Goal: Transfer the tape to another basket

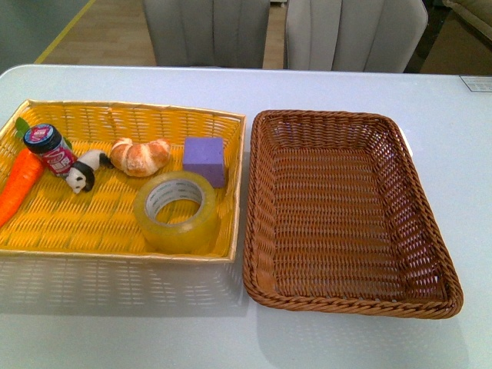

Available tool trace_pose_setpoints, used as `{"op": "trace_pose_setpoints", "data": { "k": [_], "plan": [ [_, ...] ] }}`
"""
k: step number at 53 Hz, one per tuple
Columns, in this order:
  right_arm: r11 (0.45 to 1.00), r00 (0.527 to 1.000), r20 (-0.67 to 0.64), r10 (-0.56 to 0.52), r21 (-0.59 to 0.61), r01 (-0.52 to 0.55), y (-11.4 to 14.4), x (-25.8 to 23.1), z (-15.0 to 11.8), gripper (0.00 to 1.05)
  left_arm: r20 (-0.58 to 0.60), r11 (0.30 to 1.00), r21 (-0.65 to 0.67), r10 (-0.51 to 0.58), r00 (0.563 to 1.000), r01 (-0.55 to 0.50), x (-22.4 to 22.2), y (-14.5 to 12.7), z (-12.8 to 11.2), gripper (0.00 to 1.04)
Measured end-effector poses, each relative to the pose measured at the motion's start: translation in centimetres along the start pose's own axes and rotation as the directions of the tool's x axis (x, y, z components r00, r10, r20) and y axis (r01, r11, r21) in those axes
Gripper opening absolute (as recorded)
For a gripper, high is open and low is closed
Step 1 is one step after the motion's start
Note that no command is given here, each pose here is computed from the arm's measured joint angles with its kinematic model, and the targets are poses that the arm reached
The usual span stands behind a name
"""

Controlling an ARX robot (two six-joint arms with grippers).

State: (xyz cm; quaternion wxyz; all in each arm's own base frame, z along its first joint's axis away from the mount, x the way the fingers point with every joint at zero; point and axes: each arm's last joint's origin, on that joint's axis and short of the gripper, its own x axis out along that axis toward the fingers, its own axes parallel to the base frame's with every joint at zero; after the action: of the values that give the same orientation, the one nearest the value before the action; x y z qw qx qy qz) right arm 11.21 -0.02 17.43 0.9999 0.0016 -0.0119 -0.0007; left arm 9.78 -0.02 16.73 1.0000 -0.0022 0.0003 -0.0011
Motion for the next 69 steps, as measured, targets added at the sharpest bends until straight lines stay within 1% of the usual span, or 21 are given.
{"op": "trace_pose_setpoints", "data": {
  "k": [14, 18, 23, 36, 39, 45, 50, 54, 55, 57, 58, 59, 60, 62, 65, 69],
  "plan": [
    [1.000, 1.000, -0.001, 0.000, 0.000, 0.000, 0.0, -0.4, 0.0, 0.02, 0.000, 1.000, 0.000, 0.000, 1.000, 0.000, 0.0, 0.0, 0.0, 0.96],
    [1.000, 0.999, -0.034, 0.000, 0.000, 0.000, 0.0, -1.2, -0.5, 0.02, 0.000, 1.000, 0.000, 0.000, 1.000, 0.000, 0.0, 0.0, 0.0, 0.96],
    [1.000, 1.000, -0.006, -0.001, 0.000, 0.001, 0.0, -1.5, -0.3, 0.02, 0.000, 1.000, 0.000, 0.000, 1.000, 0.000, 0.0, 0.0, 0.0, 0.96],
    [1.000, 1.000, -0.005, 0.000, -0.001, 0.000, 0.0, -1.6, -0.3, 0.02, 0.000, 1.000, 0.000, 0.000, 1.000, 0.000, 0.0, 0.0, 0.0, 0.96],
    [1.000, 1.000, -0.005, 0.000, 0.000, 0.000, 0.0, -1.6, -0.3, 0.11, 0.000, 1.000, 0.000, 0.000, 1.000, 0.000, 0.0, 0.0, 0.0, 0.96],
    [1.000, 1.000, -0.005, 0.000, 0.000, 0.000, 0.0, -1.6, -0.3, 0.41, 0.000, 1.000, 0.000, 0.000, 1.000, 0.000, 0.0, 0.0, 0.0, 0.96],
    [1.000, 1.000, -0.005, 0.000, 0.000, 0.000, 0.0, -1.6, -0.3, 0.63, 0.000, 1.000, 0.000, 0.000, 1.000, 0.000, 0.0, 0.0, 0.0, 0.96],
    [1.000, 1.000, -0.005, -0.001, 0.000, 0.001, 0.0, -1.6, -0.3, 0.78, 0.000, 1.000, 0.000, 0.000, 1.000, 0.000, 0.0, 0.0, 0.0, 0.96],
    [1.000, 1.000, -0.006, -0.001, 0.000, 0.001, 0.0, -1.6, -0.3, 0.79, 0.000, 1.000, 0.000, 0.000, 1.000, 0.000, 0.0, 0.0, 0.0, 0.96],
    [1.000, 1.000, -0.005, -0.001, 0.000, 0.001, 0.0, -1.6, -0.3, 0.86, 0.000, 1.000, 0.000, 0.000, 1.000, 0.000, 0.0, 0.0, 0.0, 0.96],
    [1.000, 1.000, -0.005, 0.000, 0.000, 0.000, 0.0, -1.6, -0.3, 0.90, -0.018, 1.000, -0.018, -0.021, 1.000, 0.021, 0.0, 0.0, -0.1, 0.96],
    [1.000, 1.000, -0.006, -0.001, 0.000, 0.001, 0.0, -1.6, -0.3, 0.93, -0.065, 0.996, -0.056, -0.067, 0.996, 0.064, 0.0, 0.0, -0.1, 0.96],
    [1.000, 1.000, -0.006, -0.001, 0.000, 0.001, 0.0, -1.6, -0.3, 0.97, -0.161, 0.983, -0.141, -0.143, 0.976, 0.121, 0.1, 0.0, -0.1, 0.96],
    [1.000, 1.000, -0.006, 0.001, 0.000, -0.001, 0.0, -1.6, -0.3, 0.96, -0.270, 0.949, -0.273, -0.232, 0.935, 0.157, 0.5, 0.0, 0.1, 0.96],
    [1.000, 1.000, -0.005, 0.000, 0.000, 0.000, 0.0, -1.6, -0.3, 0.95, -0.331, 0.905, -0.394, -0.302, 0.894, 0.160, 1.4, -0.2, 0.2, 0.96],
    [1.000, 1.000, -0.005, 0.001, 0.000, -0.001, 0.0, -1.6, -0.3, 0.96, -0.350, 0.877, -0.457, -0.330, 0.877, 0.148, 3.1, -0.4, 0.7, 0.96]
  ]
}}
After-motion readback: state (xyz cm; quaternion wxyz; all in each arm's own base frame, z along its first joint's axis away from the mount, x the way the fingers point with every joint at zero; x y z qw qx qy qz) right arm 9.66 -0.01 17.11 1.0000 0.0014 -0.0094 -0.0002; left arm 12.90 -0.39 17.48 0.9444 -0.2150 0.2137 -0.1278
